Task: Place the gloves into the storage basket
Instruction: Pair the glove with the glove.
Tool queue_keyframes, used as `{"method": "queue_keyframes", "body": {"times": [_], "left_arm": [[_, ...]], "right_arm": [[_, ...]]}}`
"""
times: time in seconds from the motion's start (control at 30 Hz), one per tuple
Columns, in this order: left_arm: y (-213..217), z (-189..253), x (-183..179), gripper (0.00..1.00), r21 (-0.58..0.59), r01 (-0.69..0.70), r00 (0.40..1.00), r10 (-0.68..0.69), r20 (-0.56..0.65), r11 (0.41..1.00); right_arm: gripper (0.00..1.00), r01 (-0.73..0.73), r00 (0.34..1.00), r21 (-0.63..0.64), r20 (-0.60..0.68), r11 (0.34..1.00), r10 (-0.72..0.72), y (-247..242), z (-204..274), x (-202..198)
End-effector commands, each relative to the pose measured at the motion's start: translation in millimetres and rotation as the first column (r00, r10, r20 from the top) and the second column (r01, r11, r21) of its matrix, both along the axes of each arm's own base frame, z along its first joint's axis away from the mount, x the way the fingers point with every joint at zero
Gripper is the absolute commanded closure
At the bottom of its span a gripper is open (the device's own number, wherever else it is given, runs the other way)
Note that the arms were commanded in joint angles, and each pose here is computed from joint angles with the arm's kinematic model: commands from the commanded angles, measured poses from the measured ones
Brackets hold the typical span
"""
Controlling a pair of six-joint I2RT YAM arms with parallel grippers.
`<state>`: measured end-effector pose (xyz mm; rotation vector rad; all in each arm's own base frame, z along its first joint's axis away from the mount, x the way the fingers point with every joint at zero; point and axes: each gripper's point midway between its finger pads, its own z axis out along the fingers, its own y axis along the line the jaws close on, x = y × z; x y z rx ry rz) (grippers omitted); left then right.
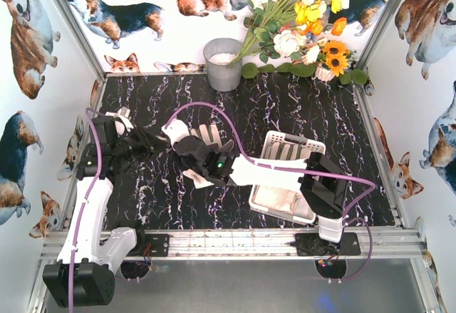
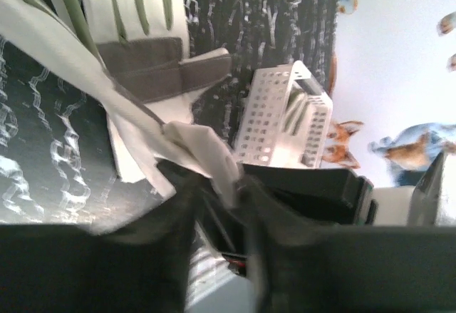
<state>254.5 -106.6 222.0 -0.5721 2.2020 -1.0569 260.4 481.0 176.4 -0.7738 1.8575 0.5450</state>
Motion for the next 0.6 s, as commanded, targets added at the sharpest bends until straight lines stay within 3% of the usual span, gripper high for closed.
{"method": "queue_keyframes", "body": {"times": [0.0,0.07,0.17,0.37,0.57], "left_arm": [[11,11,7,0.64,0.070,-0.029,0.995,0.022,0.092,0.997],[19,15,10,0.40,0.116,-0.068,0.991,0.053,0.125,0.991],[23,18,14,0.17,0.133,-0.088,0.986,0.067,0.152,0.987],[29,4,16,0.08,0.159,-0.120,0.986,0.100,0.131,0.980],[30,-18,17,0.05,0.159,-0.120,0.989,0.104,0.102,0.980]], "right_arm": [[1.00,0.170,0.985,0.195,-0.074,0.966,-0.158,-10,36,9],[1.00,0.246,0.965,0.244,-0.153,0.938,-0.213,-17,29,12],[1.00,0.335,0.929,0.316,-0.268,0.888,-0.255,-21,18,18],[1.00,0.380,0.908,0.390,-0.332,0.839,-0.256,-10,20,31],[1.00,0.519,0.842,0.469,-0.424,0.715,-0.334,-28,8,57]]}}
